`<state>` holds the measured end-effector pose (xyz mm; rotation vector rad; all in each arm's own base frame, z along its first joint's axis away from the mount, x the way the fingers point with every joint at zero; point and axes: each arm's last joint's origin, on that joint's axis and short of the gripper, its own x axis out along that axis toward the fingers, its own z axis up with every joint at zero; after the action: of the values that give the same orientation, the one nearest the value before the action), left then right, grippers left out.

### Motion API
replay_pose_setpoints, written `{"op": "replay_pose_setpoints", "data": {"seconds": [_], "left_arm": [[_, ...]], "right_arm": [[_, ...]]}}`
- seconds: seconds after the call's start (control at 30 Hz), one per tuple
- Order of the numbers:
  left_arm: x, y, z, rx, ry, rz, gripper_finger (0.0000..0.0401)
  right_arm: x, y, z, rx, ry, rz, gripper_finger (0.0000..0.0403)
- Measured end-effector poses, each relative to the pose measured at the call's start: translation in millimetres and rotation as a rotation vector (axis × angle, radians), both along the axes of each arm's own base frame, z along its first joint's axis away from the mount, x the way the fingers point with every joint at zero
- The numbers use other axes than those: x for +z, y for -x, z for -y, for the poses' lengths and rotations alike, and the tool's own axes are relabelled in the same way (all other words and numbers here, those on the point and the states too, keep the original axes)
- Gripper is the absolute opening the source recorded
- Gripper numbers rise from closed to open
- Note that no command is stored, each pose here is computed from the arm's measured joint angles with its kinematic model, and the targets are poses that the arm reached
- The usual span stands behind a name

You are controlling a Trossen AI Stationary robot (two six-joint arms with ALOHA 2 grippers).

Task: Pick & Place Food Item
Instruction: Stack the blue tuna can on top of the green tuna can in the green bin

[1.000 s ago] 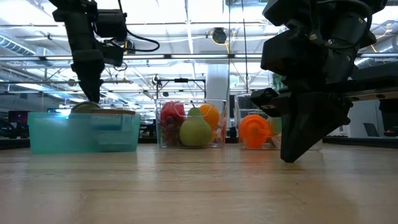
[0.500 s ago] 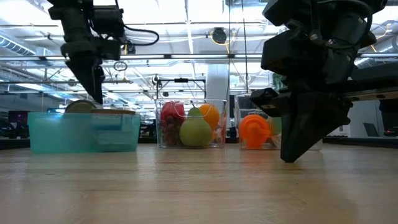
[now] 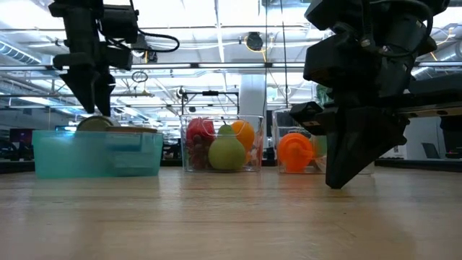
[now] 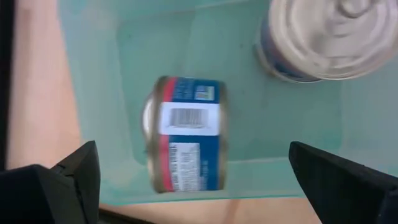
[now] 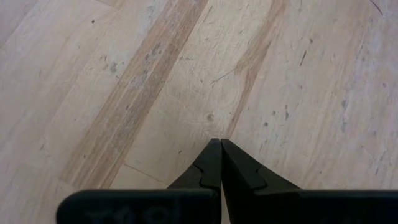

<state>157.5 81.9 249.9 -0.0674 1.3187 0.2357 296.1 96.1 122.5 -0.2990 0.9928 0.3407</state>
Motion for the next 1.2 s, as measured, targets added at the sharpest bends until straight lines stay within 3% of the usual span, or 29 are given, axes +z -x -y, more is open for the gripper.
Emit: {"op": "replay_pose_setpoints", "data": {"seconds": [0.2, 0.47, 0.63, 0.9, 1.2], "left_arm": [[-6, -5, -4, 0.033, -0.032, -0.059, 0.0395], [-19, -15, -9, 0.018, 0.015, -0.11, 0.0378], [-23, -18, -11, 0.019, 0.024, -0.128, 0.0284], [-24, -20, -9, 0.042, 0.021, -0.121, 0.0026], [-7, -15, 7, 0.096, -0.18, -0.09, 0.0004]], "right_arm": [[0, 0, 0, 0.001, 0.001, 0.001, 0.0], [0, 0, 0, -0.014, -0.008, -0.001, 0.0], [0, 0, 0, -0.014, -0.008, -0.001, 0.0], [0, 0, 0, -0.014, -0.009, -0.001, 0.0], [0, 0, 0, -0.014, -0.009, -0.001, 0.0]]}}
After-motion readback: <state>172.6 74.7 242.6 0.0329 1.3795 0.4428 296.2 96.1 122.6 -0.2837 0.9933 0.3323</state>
